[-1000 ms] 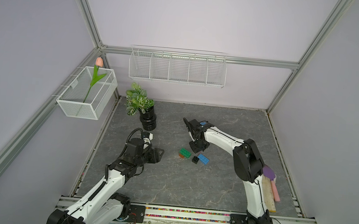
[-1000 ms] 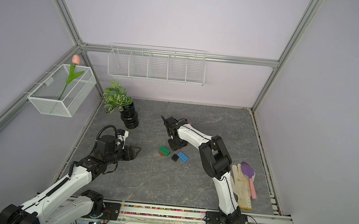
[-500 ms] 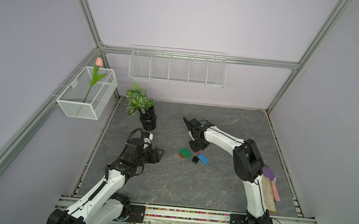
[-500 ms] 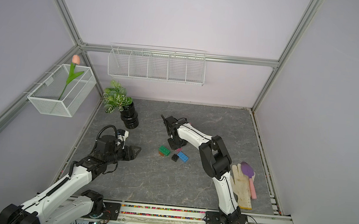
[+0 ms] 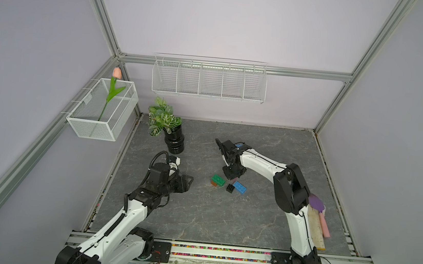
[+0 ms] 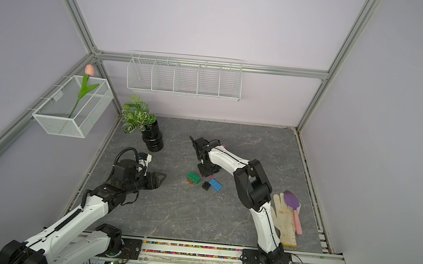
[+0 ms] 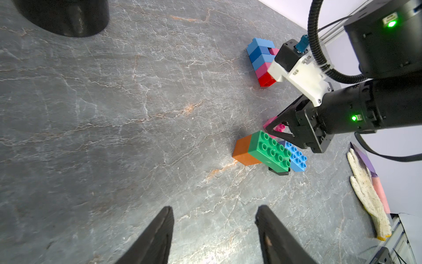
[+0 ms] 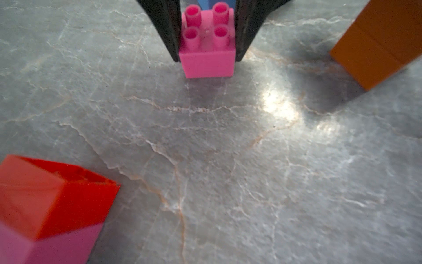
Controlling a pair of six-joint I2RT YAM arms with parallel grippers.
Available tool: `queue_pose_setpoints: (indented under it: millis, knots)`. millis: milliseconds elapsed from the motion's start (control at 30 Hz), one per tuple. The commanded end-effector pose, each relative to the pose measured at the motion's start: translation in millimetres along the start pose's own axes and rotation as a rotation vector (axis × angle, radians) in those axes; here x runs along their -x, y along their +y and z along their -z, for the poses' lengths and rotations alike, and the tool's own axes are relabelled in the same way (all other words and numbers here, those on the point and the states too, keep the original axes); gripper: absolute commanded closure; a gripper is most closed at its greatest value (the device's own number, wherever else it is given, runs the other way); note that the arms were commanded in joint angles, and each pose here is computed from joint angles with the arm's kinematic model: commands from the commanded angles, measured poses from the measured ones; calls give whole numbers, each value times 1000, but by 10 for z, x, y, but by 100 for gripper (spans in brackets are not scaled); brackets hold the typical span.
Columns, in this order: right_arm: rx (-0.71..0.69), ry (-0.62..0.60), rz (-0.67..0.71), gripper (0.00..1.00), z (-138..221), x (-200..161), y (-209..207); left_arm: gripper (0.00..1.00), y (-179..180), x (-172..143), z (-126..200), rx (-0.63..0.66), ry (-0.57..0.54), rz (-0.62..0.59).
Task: Assemble the letter p with lego
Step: Pick up the lego brick from the center of the board, then assemble the lego brick with the lego brick.
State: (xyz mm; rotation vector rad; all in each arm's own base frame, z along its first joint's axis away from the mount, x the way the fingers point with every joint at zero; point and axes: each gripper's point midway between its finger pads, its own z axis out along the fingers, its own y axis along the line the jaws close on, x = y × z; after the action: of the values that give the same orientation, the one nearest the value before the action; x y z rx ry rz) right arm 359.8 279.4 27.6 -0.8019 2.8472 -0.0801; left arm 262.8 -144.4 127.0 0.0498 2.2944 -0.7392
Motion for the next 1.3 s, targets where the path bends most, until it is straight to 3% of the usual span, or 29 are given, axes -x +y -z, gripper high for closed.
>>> queue_pose_setpoints:
  millis: [0,233,433,833,1267]
  knots:
    - [4,-32,13,74,278,24,-15,39,54,-23,-5,20,2,-7]
    - [12,-109,160,75,876,40,158,39,29,-30,-12,1,2,-21]
    - [39,-140,304,76,1086,46,417,39,1,-35,-6,-15,0,-35]
    - [107,-113,488,76,931,52,901,39,-12,-50,0,-25,2,-43]
    - [124,-81,531,76,733,56,988,39,-13,-47,2,-24,0,-46]
